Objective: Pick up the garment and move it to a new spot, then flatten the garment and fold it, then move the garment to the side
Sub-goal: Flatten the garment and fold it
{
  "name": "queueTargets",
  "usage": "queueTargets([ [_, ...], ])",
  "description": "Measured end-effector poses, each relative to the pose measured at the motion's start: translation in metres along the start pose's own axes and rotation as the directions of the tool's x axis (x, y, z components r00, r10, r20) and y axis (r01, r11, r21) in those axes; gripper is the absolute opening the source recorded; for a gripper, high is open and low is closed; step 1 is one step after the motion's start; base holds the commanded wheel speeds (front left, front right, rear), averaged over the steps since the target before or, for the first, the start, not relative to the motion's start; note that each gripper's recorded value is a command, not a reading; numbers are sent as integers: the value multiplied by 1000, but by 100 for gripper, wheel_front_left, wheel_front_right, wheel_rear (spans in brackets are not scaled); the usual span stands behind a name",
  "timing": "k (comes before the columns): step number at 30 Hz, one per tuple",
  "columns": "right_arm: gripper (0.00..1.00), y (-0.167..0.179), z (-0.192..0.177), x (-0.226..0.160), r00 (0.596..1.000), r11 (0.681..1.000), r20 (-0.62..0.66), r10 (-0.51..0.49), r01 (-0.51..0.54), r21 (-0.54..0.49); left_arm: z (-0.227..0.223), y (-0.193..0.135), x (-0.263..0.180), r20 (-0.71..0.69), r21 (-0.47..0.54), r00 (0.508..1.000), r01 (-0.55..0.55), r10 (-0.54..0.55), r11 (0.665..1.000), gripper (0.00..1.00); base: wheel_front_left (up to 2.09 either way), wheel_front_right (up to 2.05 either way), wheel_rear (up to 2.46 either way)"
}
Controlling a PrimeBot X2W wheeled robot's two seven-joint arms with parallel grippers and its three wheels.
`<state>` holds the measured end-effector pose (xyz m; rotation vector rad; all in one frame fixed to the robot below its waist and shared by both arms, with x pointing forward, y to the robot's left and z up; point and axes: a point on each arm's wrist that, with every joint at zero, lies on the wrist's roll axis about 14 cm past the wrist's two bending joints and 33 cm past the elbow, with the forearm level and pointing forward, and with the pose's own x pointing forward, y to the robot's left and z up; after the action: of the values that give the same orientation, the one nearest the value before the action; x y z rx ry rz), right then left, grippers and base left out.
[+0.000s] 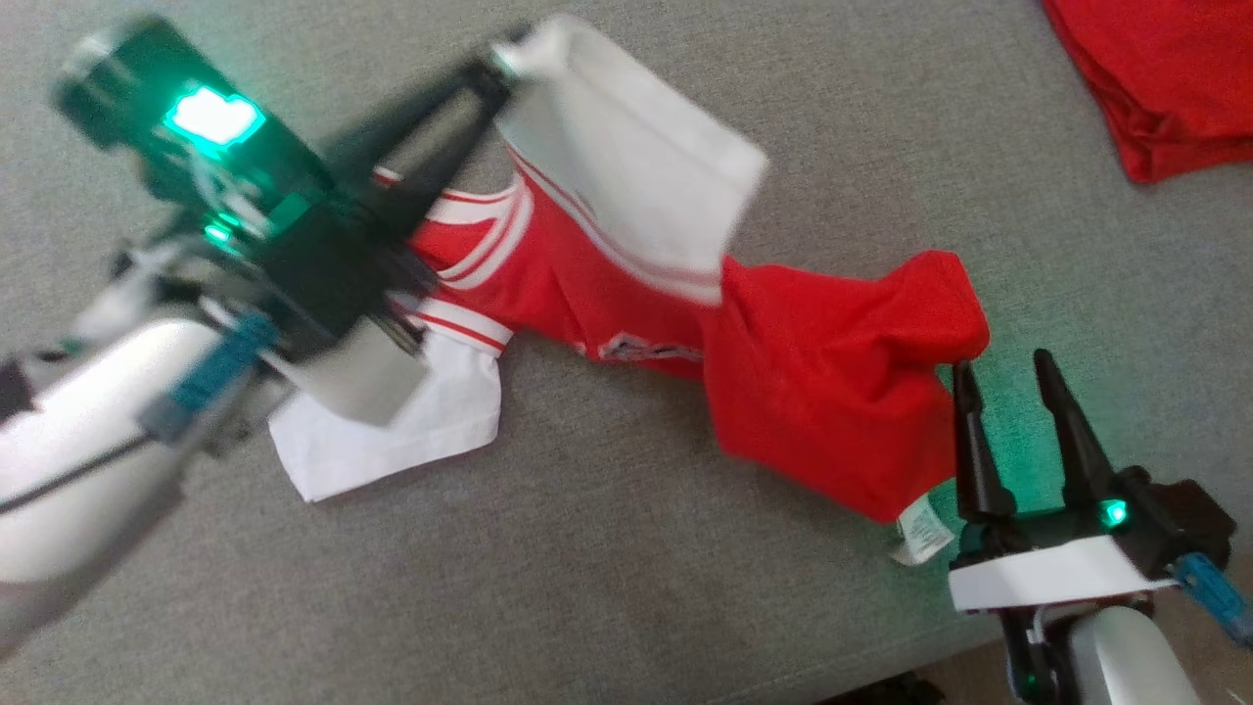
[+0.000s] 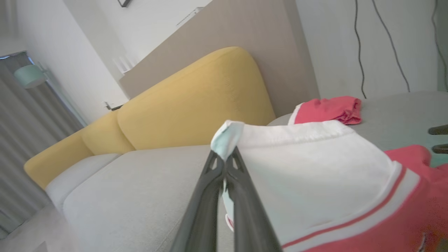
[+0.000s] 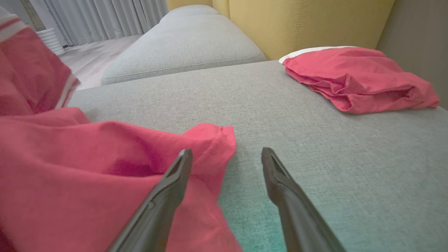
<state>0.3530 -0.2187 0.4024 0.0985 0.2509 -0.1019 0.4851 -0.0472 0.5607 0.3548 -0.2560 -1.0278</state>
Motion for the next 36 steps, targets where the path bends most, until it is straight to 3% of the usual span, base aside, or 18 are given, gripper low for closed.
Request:
queueTargets([
  [8, 100, -11, -2, -8, 999, 999, -11, -32, 32, -1, 3, 75, -9, 17, 77, 982, -190, 190, 979, 0, 0, 0, 0],
  [13, 100, -3, 9, -11, 1000, 1000, 18, 11, -11, -1, -2, 87, -7, 8, 72, 981, -196, 196, 978, 0, 0, 0, 0],
  [18, 100, 25, 2, -22, 991, 991, -19, 135, -135, 5, -5, 97, 0, 17, 66, 980, -201, 201, 977, 0, 0, 0, 0],
  [23, 100, 54, -22, -39, 943, 950, -126, 308, -313, -20, -15, 112, 9, 13, 69, 977, -215, 214, 974, 0, 0, 0, 0],
  [31, 100, 69, -32, -28, 866, 867, -197, 459, -485, -113, -17, 120, 27, 38, 75, 977, -210, 208, 975, 0, 0, 0, 0],
  [36, 100, 91, -40, -23, 819, 820, -215, 532, -562, -106, -21, 121, 28, 33, 79, 979, -205, 203, 976, 0, 0, 0, 0],
])
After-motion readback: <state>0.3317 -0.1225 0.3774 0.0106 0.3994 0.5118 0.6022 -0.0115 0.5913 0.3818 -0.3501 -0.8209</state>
